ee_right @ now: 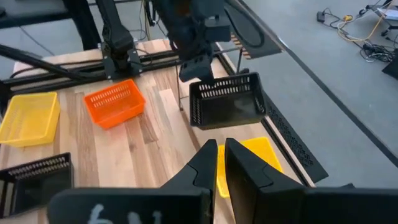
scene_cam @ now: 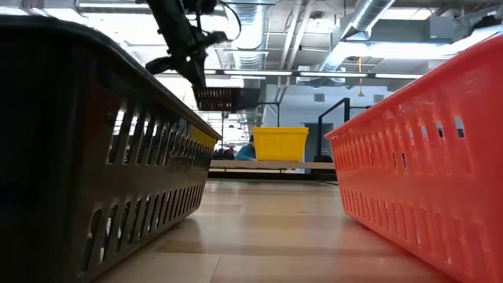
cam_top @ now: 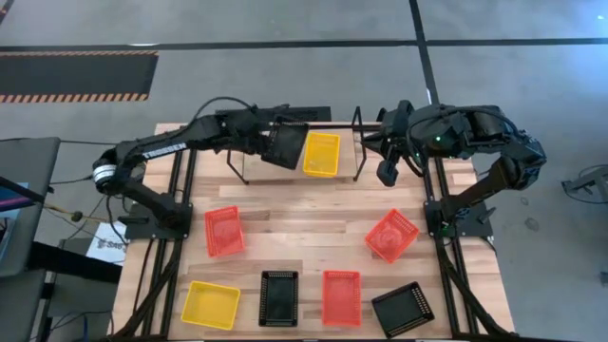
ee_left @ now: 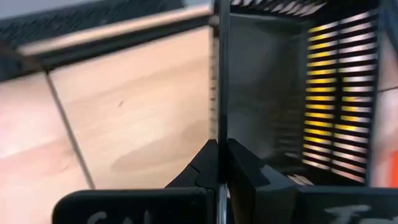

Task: Stack baskets on shelf by color
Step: Put the top black basket on the shelf

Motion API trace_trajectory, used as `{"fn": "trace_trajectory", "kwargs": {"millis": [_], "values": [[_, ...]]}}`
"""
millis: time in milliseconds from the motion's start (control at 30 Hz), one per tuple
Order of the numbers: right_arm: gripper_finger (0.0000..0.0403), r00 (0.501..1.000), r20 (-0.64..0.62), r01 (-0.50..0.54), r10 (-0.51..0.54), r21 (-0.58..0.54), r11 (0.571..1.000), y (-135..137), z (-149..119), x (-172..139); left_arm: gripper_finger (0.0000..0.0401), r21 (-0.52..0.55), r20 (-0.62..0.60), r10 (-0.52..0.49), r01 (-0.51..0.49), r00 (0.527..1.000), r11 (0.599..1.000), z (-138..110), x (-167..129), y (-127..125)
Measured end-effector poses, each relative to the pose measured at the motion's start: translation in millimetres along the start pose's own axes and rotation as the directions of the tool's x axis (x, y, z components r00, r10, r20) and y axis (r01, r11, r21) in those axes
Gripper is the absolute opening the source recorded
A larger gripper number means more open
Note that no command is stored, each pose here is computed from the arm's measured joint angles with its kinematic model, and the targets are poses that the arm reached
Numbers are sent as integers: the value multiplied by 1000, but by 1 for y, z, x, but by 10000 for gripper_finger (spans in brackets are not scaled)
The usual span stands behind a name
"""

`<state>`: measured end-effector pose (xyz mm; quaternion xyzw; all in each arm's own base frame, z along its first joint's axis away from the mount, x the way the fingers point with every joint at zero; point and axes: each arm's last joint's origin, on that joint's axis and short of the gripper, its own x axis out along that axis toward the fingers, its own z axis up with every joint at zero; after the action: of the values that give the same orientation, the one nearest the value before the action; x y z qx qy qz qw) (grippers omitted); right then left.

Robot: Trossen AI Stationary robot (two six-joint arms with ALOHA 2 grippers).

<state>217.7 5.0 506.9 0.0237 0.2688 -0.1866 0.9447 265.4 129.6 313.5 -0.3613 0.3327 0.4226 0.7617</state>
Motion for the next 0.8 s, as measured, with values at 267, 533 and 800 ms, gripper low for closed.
{"fn": "trace_trajectory", "kwargs": {"millis": [267,533,800], "values": [[54,998,-32,-46,45,-31,998,7,-4,-3,0,-44,-93,117,-121,989,992,-4,27,5],[54,998,-36,-55,53,-39,998,9,-5,-4,0,-71,-189,132,-148,973,986,-6,56,5],[54,997,-57,-50,48,-48,998,9,-7,-4,0,-120,-204,73,-99,976,988,-3,72,2]]}}
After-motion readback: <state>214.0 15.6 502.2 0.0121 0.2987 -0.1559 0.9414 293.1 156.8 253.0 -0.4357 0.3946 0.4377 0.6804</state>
